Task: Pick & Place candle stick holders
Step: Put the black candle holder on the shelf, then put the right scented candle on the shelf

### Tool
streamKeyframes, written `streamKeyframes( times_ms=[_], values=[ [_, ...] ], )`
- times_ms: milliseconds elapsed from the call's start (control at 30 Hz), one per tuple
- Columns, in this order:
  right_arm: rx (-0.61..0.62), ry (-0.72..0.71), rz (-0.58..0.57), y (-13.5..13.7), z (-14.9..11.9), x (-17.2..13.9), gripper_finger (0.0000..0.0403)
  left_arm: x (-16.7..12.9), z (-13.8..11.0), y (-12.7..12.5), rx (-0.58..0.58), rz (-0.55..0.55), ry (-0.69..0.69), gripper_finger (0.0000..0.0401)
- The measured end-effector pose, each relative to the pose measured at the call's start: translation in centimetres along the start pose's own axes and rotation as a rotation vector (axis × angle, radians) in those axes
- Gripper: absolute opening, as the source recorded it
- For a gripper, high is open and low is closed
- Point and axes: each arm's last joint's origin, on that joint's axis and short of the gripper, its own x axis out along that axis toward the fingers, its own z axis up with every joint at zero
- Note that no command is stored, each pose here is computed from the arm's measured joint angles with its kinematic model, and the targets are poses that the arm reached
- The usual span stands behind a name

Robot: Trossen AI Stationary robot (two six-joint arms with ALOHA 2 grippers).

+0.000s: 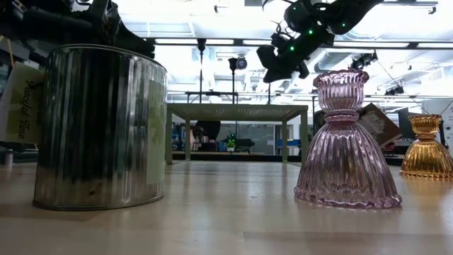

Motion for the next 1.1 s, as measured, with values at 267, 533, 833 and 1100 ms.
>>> streamKeyframes(
  times_ms=[267,533,833,1100],
  values=[
    [-0.002,0.006,-0.011,0.0,-0.1,0.0,0.0049,0.0,0.0,0.0,0.0,0.0,0.0,0.0118],
    [0.005,0.007,-0.009,0.0,0.0,-0.1,0.0142,0.0,0.0,0.0,0.0,0.0,0.0,0.0118],
    [-0.006,0.056,-0.028,0.8,-0.2,-1.5,0.0232,0.0,0.0,0.0,0.0,0.0,0.0,0.0118],
    [0.077,0.128,-0.026,0.8,0.2,-5.4,0.0235,0.0,0.0,0.0,0.0,0.0,-0.001,0.0118]
  ],
)
